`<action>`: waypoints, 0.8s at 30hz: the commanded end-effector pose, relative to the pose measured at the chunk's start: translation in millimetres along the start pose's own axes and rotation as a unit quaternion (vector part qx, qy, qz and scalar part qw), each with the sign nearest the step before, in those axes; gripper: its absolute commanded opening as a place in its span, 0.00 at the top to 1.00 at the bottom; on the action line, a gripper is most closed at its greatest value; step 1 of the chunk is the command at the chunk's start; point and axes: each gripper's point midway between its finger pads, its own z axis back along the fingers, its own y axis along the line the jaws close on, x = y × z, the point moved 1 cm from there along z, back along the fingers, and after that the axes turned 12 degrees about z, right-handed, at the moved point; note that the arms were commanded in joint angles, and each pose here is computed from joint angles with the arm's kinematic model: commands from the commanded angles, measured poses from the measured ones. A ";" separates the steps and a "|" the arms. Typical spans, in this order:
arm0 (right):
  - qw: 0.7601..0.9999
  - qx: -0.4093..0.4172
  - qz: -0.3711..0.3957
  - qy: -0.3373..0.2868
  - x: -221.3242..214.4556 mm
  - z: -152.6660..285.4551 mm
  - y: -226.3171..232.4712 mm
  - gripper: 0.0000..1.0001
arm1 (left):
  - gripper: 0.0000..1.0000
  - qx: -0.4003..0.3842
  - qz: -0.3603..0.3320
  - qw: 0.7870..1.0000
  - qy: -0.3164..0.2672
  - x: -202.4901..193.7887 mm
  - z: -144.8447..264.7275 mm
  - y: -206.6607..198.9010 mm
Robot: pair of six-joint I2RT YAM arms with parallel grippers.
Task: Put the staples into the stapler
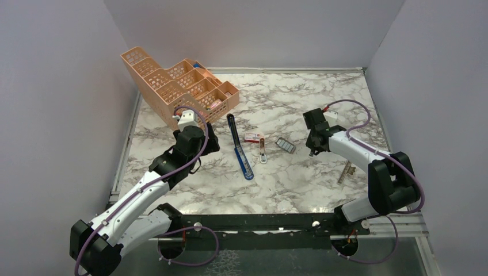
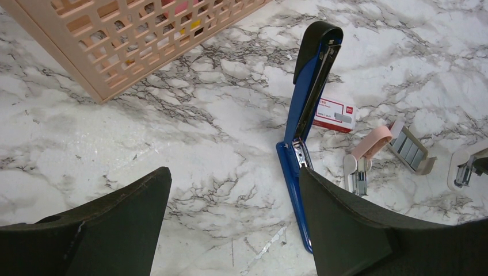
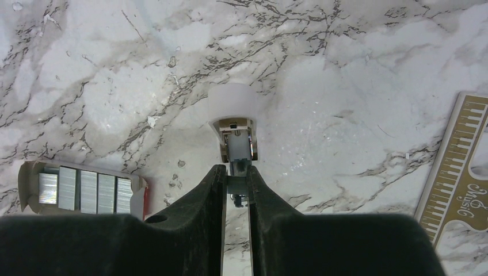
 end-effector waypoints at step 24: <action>1.000 0.008 -0.013 -0.024 2.3 -4.6 -4.6 0.79 | 0.17 0.002 -0.002 1.000 -0.005 2.3 -0.7 0.8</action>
